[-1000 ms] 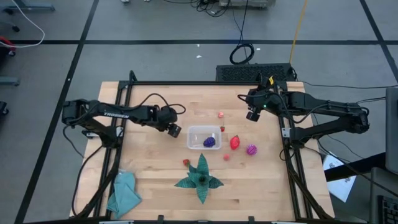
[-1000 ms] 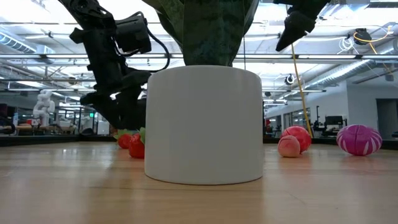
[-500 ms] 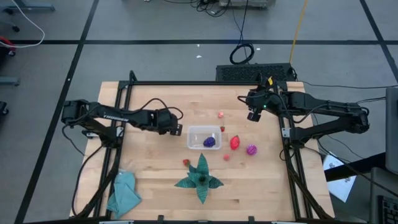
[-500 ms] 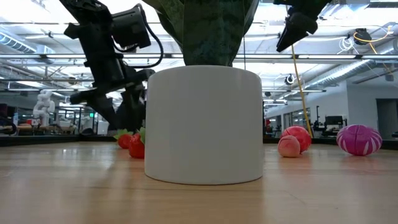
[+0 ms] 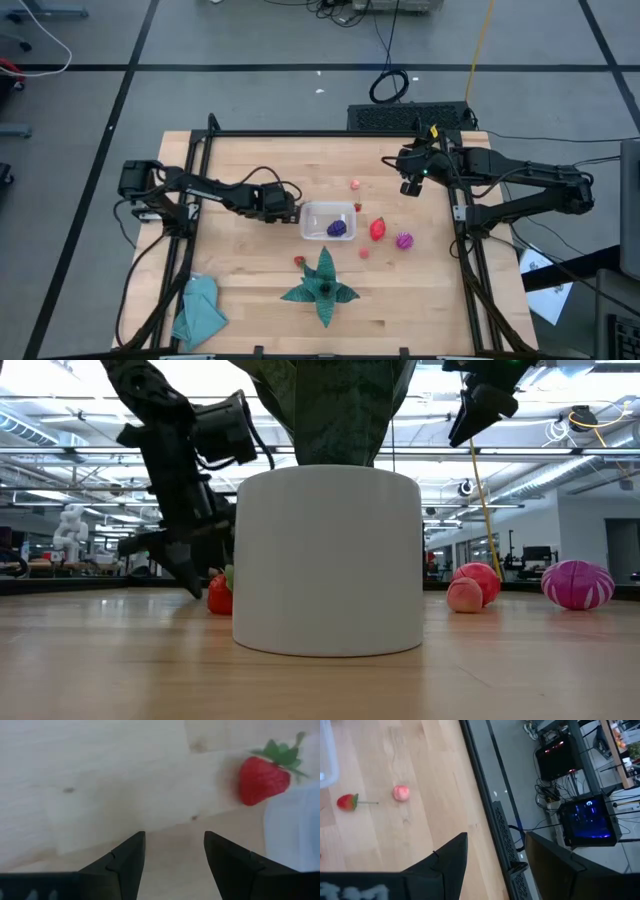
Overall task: Pick and placing Produce into tupperware
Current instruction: Put the red strawberry into the transparent bin
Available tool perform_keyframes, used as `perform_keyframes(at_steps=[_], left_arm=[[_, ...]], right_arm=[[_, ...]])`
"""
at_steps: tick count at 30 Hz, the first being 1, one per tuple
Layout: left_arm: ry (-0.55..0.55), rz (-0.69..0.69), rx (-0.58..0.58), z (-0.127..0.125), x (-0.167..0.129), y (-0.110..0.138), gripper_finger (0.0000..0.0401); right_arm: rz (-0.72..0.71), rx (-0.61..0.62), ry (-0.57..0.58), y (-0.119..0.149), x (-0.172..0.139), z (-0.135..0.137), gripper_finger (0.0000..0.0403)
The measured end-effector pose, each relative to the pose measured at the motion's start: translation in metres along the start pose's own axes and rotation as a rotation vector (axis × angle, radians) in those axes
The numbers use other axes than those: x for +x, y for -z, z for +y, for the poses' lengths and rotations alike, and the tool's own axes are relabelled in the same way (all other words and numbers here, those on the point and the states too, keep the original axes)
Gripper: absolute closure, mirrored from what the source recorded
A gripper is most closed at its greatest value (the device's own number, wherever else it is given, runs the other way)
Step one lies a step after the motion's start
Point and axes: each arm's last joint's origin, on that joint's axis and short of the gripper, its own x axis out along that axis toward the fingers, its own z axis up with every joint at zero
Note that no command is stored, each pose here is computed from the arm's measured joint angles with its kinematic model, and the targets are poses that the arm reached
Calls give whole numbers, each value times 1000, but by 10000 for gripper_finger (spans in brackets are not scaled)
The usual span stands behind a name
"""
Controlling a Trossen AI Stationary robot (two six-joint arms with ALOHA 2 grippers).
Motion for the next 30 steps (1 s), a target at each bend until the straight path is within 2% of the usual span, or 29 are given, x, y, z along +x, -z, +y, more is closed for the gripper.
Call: perform_keyframes(at_steps=[8,16,27,30], left_arm=[[-29,-31,65,5,-4,-8,192],[-69,-121,219,16,-19,-33,192],[-67,-106,729,22,-22,-53,192],[-10,-104,831,20,-22,-57,192]], right_arm=[[9,18,-3,1,0,0,211],[-4,24,1,0,0,0,211],[-135,68,30,-15,-1,-4,211],[-159,61,38,-18,-2,-5,211]])
